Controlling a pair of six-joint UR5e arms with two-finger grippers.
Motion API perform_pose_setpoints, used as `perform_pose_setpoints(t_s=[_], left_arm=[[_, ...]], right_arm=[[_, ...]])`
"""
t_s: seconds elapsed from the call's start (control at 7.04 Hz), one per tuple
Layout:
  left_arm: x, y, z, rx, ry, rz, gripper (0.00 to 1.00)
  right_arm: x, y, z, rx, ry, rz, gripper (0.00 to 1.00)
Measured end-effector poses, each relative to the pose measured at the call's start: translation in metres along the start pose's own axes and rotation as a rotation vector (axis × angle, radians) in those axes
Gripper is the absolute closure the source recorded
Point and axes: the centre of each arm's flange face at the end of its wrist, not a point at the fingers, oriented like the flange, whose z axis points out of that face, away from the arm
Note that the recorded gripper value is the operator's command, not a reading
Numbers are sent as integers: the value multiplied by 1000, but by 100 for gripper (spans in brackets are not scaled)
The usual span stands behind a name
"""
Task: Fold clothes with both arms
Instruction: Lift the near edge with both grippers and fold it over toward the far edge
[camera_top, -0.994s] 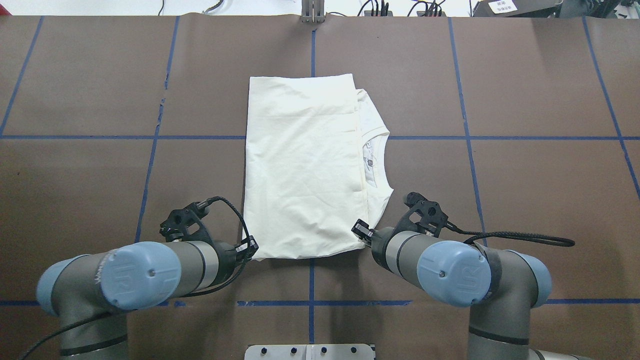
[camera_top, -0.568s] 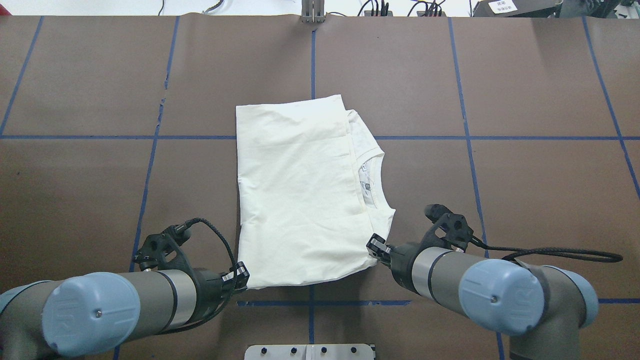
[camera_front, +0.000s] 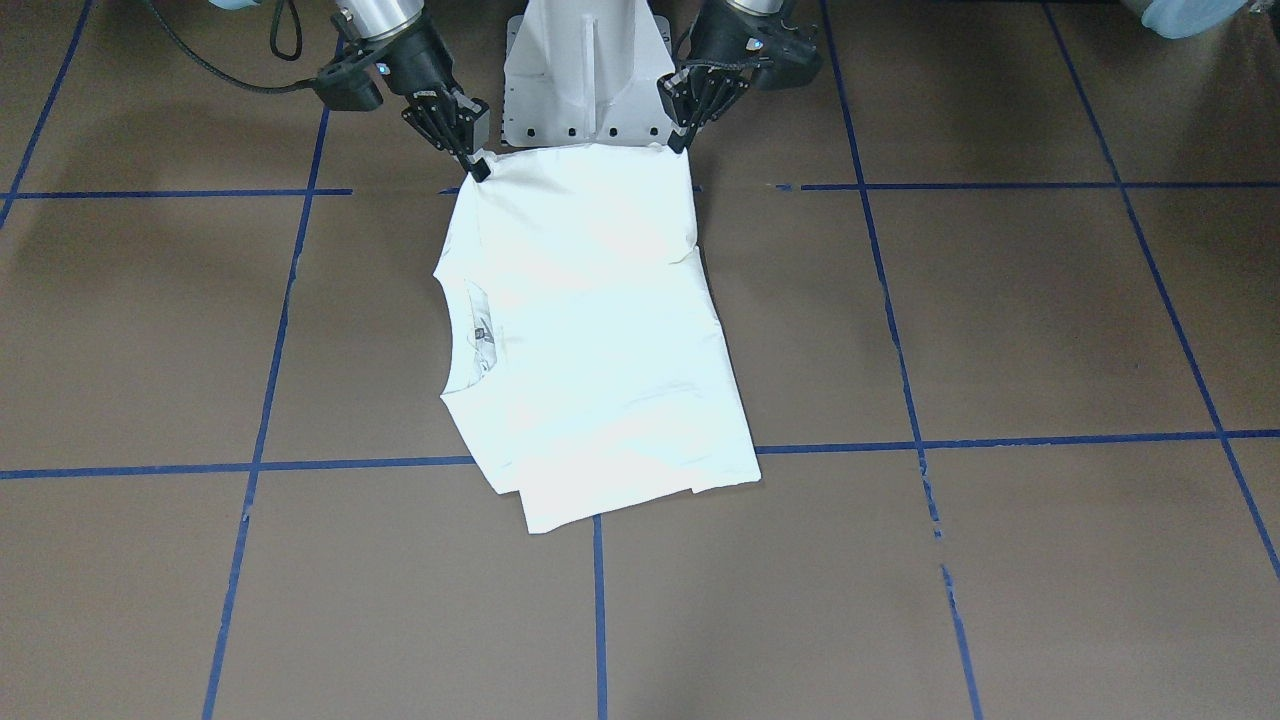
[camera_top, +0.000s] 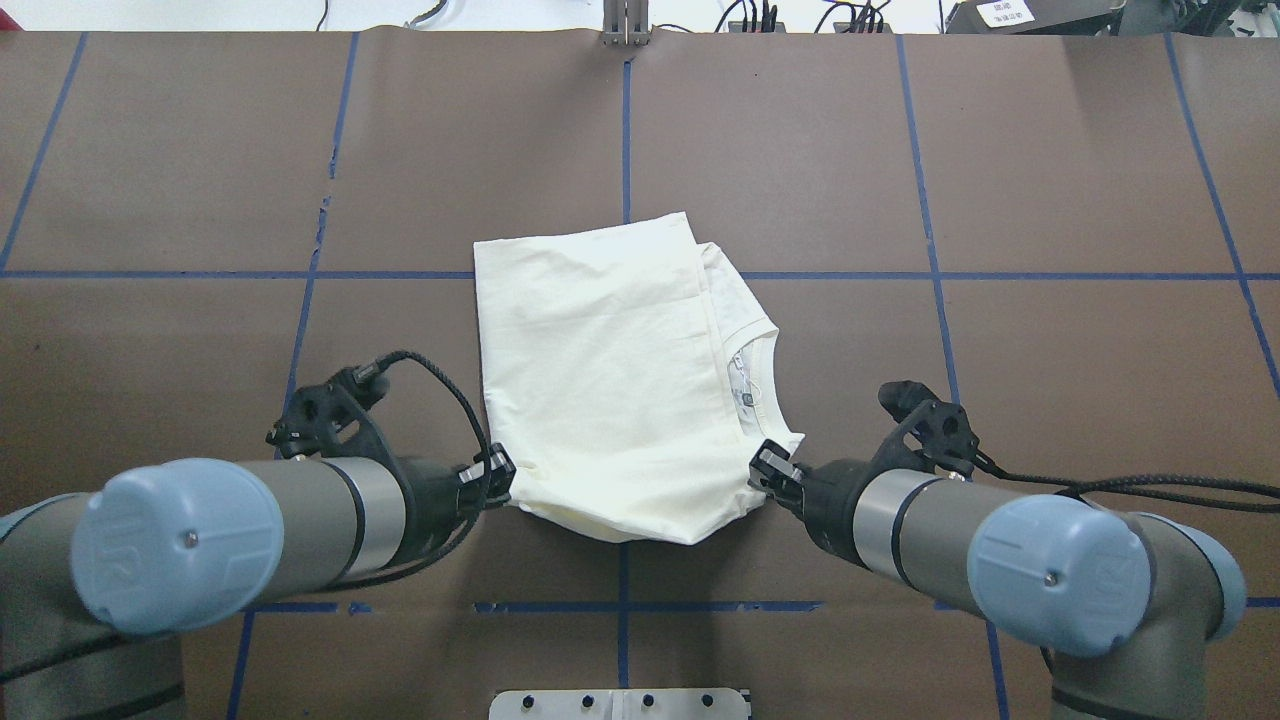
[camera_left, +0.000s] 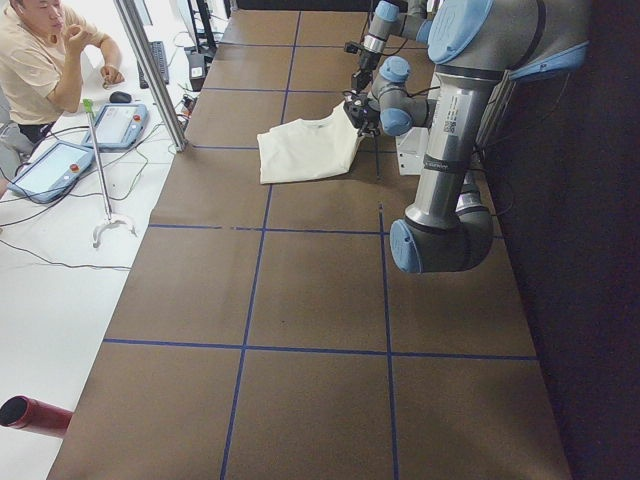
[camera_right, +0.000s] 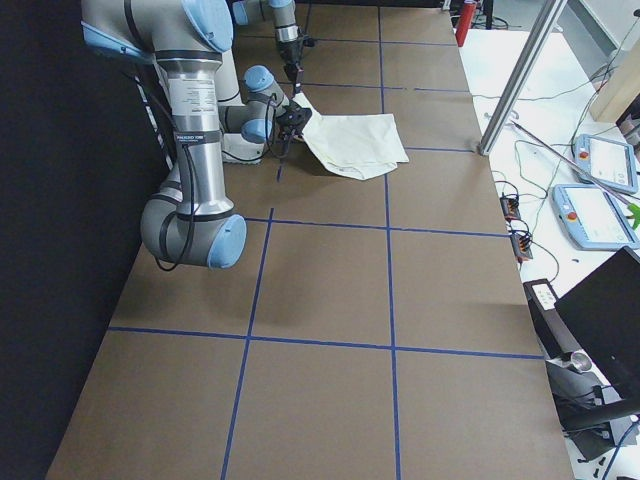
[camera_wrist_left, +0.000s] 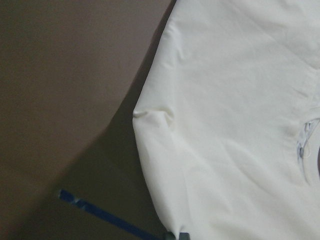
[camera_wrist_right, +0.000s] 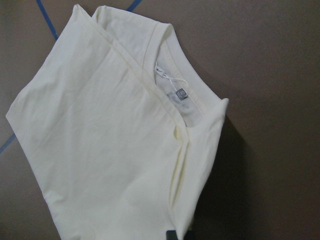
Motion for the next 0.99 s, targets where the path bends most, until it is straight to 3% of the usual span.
perform_pose_setpoints(t_s=[0.43,0.99], left_arm=[[27,-88,38,163,-35,78,100],[43,-151,125,235,-23,116,100]], right_arm=[[-80,-80,69,76,20,68,100],[-119,-121,147,114,123,3,100]])
